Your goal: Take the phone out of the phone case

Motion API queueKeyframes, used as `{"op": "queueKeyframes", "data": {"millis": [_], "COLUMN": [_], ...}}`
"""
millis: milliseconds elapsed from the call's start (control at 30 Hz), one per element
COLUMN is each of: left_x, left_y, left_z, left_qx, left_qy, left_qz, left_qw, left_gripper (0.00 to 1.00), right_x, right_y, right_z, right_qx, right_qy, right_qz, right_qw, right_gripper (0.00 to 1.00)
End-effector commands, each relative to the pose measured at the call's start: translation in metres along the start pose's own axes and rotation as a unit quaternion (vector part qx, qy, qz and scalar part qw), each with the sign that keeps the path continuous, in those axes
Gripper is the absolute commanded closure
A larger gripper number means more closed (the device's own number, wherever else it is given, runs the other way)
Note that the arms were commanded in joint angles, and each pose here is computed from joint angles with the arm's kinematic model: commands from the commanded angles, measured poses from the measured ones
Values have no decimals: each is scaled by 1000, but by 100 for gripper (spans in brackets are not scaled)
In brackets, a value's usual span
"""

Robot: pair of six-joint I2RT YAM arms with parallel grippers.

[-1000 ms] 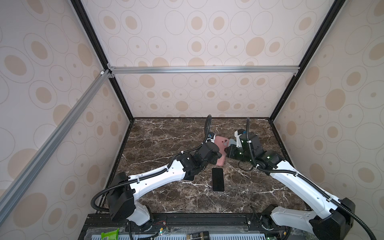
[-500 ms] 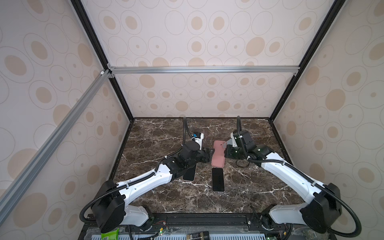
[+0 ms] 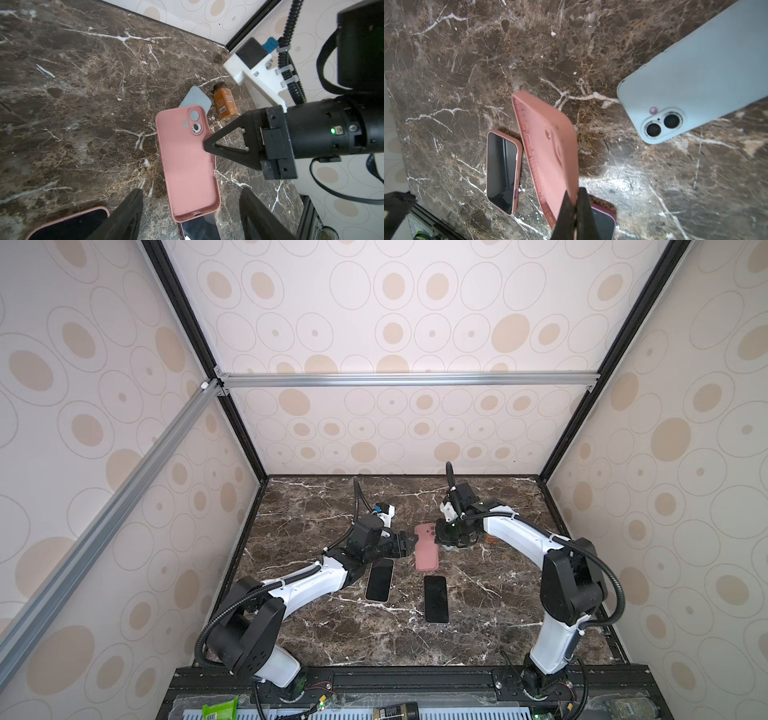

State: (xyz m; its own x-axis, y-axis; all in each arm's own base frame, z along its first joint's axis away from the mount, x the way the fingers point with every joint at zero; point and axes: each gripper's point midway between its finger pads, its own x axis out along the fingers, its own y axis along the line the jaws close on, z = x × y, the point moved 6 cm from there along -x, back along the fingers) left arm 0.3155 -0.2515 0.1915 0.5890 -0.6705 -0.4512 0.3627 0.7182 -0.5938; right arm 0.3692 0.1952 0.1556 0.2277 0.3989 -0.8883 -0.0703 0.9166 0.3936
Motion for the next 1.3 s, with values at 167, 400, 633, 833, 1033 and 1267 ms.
{"op": "queueKeyframes", "data": {"millis": [167,400,633,833,1033,1267], "left_x": [14,19,22,24,24,22], "left_y": [-8,-5,1,4,7,11], "left_z": [20,19,14,10,7,0], "left_qx": [13,14,5,-1,-2,-2], "left_qy": [-10,-1,10,16,21,28], "left_qz": [-33,-27,-8,-5,1,7], "left_qw": [999,1000,1000,1000,1000,1000], "left_gripper": [27,27,27,27,27,27], "right_x": [31,55,71,74,68,56], "right_y": [-8,-24,-36,-46,-56,-76], "right_z": [14,20,21,19,17,12], "right_qx": [2,12,17,10,-2,9], "right_qy": [55,77,93,105,109,103], "right_qz": [2,-29,-66,-101,-140,-174], "right_qw": [998,997,993,989,984,979], "right_gripper": [100,100,98,97,97,97]}}
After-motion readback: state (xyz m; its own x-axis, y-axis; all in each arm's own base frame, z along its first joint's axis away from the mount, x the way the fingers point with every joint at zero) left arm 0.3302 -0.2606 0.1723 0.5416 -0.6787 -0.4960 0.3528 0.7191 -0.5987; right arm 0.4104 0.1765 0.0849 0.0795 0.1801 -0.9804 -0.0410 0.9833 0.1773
